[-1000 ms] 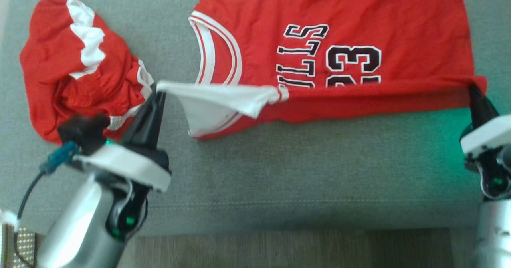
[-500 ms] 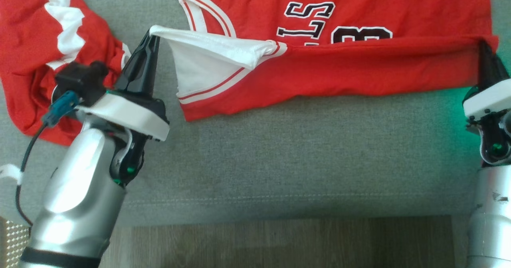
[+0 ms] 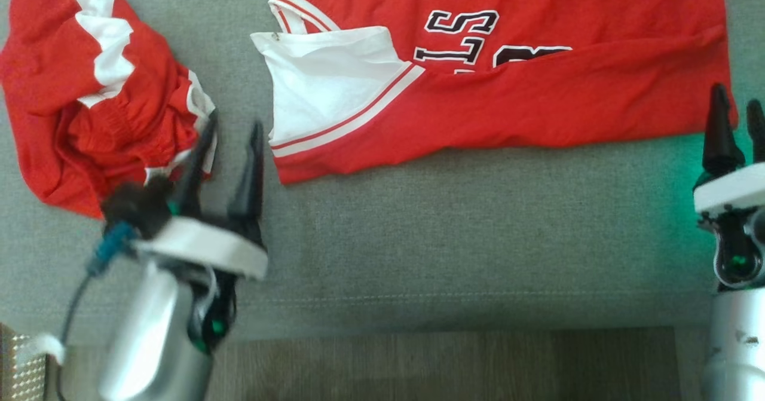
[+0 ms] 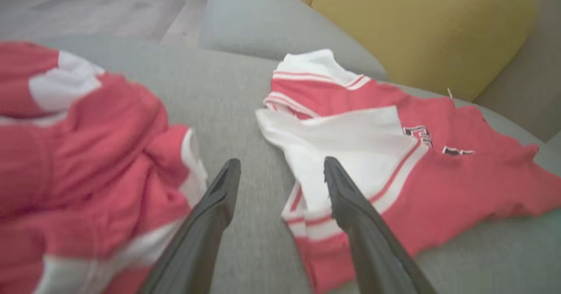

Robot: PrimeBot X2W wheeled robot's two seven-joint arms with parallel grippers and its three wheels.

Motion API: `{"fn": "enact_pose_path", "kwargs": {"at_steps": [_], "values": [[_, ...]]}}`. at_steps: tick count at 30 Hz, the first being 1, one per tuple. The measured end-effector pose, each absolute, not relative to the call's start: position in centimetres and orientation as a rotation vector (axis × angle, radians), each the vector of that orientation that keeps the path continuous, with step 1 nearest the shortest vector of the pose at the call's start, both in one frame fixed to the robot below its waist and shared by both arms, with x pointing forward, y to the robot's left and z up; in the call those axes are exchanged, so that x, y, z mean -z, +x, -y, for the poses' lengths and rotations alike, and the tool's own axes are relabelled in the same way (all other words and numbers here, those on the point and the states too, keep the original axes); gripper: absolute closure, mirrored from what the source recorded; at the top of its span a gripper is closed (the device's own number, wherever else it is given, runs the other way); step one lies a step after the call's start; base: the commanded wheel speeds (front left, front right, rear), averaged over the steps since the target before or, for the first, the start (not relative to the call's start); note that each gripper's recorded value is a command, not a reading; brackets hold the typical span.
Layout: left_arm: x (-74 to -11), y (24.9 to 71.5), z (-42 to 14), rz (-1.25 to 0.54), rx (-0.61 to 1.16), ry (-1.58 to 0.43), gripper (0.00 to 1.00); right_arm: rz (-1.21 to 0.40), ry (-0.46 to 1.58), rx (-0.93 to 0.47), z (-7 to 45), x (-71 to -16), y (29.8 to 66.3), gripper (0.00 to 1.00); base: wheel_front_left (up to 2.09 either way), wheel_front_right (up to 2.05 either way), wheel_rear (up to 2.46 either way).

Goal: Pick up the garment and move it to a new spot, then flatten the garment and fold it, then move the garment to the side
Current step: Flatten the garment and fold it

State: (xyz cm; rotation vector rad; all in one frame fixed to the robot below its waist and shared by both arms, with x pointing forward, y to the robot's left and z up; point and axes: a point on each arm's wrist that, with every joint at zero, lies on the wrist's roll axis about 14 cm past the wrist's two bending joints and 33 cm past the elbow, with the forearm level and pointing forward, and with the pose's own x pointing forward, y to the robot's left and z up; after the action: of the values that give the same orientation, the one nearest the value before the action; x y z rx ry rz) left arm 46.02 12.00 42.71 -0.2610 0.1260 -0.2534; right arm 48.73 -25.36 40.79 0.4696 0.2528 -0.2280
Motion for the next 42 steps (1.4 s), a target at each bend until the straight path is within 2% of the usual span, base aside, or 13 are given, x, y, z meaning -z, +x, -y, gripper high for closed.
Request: {"fn": "enact_pose_path", "kwargs": {"at_steps": [6,18,19,21,29,30,32,33,42], "values": [[-39.1,42.8,-11.8,-0.254,0.221,-0.287,0.0,-0.247,0.448,0.235,25.6,-41.0,48.5,0.0,0.0,0.0,0.0],[-37.4,43.6,-8.3,-0.342,0.332,-0.298,0.0,-0.297,0.265,0.218,25.5,-40.0,49.1,0.0,0.0,0.0,0.0],[-37.1,43.5,-8.0,-0.352,0.343,-0.297,0.49,-0.302,0.247,0.215,25.5,-39.9,49.2,0.0,0.0,0.0,0.0],[-36.9,43.5,-7.7,-0.368,0.359,-0.299,1.0,-0.313,0.209,0.21,25.4,-39.7,49.3,0.0,0.0,0.0,0.0],[-36.6,43.5,-7.7,-0.385,0.381,-0.299,1.0,-0.354,0.12,0.198,25.3,-38.7,49.1,0.0,0.0,0.0,0.0],[-36.6,43.5,-7.7,-0.383,0.384,-0.304,1.0,-0.356,0.12,0.198,25.3,-38.7,49.1,0.19,0.0,0.0,0.0],[-36.6,43.5,-7.7,-0.385,0.388,-0.305,1.0,-0.362,0.12,0.199,25.3,-38.6,49.0,0.97,0.0,0.0,0.0],[-36.6,43.5,-7.6,-0.386,0.392,-0.3,1.0,-0.372,0.116,0.199,25.4,-38.4,48.9,1.0,0.0,0.0,0.0],[-37.1,43.2,-7.9,-0.378,0.399,-0.292,1.0,-0.356,0.107,0.212,26.0,-39.6,48.4,1.0,0.0,0.0,0.0]]}}
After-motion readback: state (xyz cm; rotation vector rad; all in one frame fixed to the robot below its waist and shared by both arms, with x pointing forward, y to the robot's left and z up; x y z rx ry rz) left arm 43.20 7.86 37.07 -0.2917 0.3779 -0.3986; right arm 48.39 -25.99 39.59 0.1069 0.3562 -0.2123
